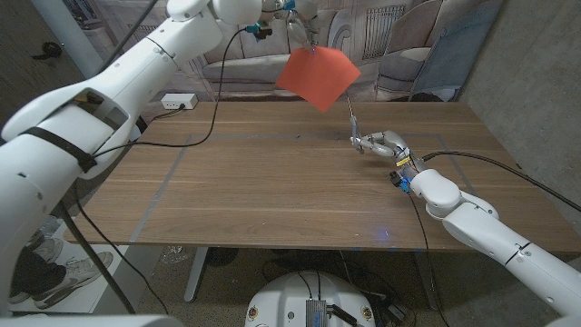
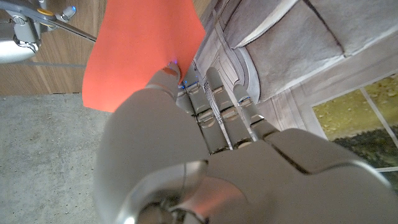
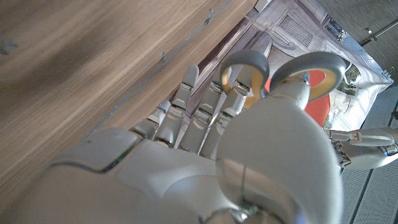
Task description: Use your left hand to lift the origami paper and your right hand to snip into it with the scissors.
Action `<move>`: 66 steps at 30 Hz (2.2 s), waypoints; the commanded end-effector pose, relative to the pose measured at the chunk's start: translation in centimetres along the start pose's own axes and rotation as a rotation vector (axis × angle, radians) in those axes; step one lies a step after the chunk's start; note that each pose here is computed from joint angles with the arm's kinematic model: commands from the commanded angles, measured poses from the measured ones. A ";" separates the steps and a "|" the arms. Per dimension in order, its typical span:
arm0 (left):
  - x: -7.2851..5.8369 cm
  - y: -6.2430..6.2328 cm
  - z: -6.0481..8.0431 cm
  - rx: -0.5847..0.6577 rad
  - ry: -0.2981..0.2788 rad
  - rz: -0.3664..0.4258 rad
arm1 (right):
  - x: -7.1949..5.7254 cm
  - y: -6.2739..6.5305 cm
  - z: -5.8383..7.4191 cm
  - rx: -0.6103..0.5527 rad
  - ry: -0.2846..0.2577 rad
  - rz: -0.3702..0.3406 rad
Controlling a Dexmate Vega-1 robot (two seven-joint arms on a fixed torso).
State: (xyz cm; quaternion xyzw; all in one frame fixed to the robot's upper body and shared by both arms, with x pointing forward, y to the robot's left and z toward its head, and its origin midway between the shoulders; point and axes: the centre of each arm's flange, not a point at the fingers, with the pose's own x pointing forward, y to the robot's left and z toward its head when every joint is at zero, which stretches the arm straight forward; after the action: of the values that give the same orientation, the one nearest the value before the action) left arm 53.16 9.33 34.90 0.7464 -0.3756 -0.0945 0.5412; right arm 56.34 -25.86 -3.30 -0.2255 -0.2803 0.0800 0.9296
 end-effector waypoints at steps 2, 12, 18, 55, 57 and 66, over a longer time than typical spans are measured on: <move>0.4 0.8 -0.5 -0.036 0.012 0.023 | 0.0 0.1 0.4 -0.061 0.025 0.068; 0.7 0.9 -1.4 -0.052 0.054 0.022 | -0.2 0.5 1.3 -0.123 0.044 0.024; 0.5 1.0 -1.5 -0.052 0.058 0.031 | -0.1 0.4 1.5 -0.138 0.029 0.045; 0.6 1.6 -0.4 -0.054 0.065 0.033 | -0.3 1.3 3.2 -0.257 0.041 0.002; 0.5 1.9 -0.5 -0.043 0.081 0.043 | -0.4 1.4 3.5 -0.305 0.064 0.005; 0.6 2.0 -0.1 -0.032 0.082 0.039 | -0.8 1.7 3.8 -0.336 0.058 -0.024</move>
State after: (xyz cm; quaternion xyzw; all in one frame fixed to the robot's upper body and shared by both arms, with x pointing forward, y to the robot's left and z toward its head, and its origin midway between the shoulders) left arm 53.14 8.77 36.42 0.7323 -0.3648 -0.0724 0.5705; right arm 54.11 -23.25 -1.44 -0.3564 -0.2672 0.0344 0.8946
